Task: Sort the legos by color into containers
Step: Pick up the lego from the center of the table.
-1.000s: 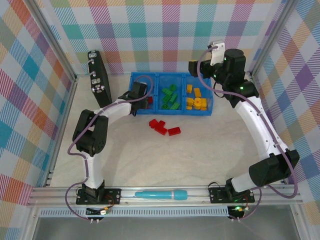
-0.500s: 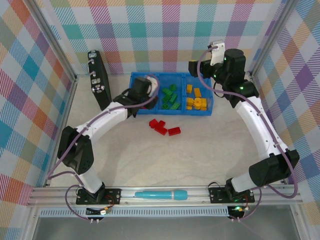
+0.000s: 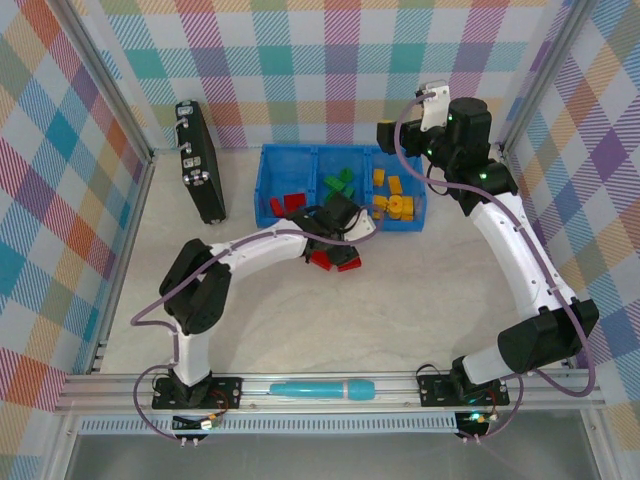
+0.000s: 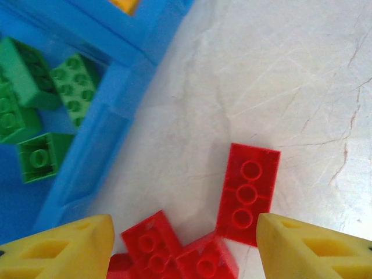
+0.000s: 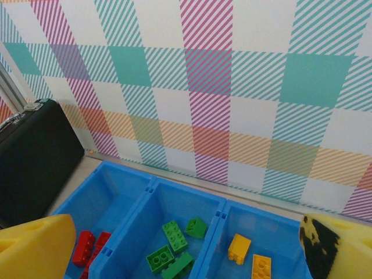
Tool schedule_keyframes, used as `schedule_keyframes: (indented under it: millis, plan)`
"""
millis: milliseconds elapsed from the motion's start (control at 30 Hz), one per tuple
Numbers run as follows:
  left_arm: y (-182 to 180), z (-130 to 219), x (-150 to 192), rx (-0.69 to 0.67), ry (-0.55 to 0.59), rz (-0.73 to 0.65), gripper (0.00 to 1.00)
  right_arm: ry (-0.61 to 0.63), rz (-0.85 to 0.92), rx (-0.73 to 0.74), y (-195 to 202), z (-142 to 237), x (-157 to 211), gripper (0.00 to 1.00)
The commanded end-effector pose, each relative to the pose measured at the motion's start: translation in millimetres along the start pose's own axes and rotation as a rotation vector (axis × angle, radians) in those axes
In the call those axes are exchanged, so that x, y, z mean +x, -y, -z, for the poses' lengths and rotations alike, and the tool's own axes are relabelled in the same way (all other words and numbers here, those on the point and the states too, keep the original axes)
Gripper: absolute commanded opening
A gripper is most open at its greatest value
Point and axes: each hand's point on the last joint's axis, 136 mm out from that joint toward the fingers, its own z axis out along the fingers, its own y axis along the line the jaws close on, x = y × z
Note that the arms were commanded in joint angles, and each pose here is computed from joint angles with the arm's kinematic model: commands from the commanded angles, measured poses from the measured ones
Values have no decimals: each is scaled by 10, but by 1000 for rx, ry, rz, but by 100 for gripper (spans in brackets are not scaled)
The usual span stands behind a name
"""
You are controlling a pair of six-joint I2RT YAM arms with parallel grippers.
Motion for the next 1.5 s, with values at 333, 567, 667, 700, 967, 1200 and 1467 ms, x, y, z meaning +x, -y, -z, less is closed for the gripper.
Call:
schedule_keyframes:
  millis: [333,567,667,700,967,1200,1467]
  plan:
    - [440,-358,-41,163,-13,2,67,44,22,17,-6,66,-168,99]
    - [419,-536,96,135,-63,-1,68,39,21,15,-5,44,-155,99]
    - [417,-608,139,139,-79,6,68,40,22,16,-5,43,-162,99]
    - [421,-630,152,143,-83,7,68,41,21,16,-7,53,-166,99]
    - [439,-613,263,189,-127,62,45,41,25,22,4,42,-163,99]
    - [288,-377,343,141,-132,132,28,37,26,25,13,29,-149,99]
    - [-699,441,303,-12,140,455,28,36,24,24,14,10,-146,99]
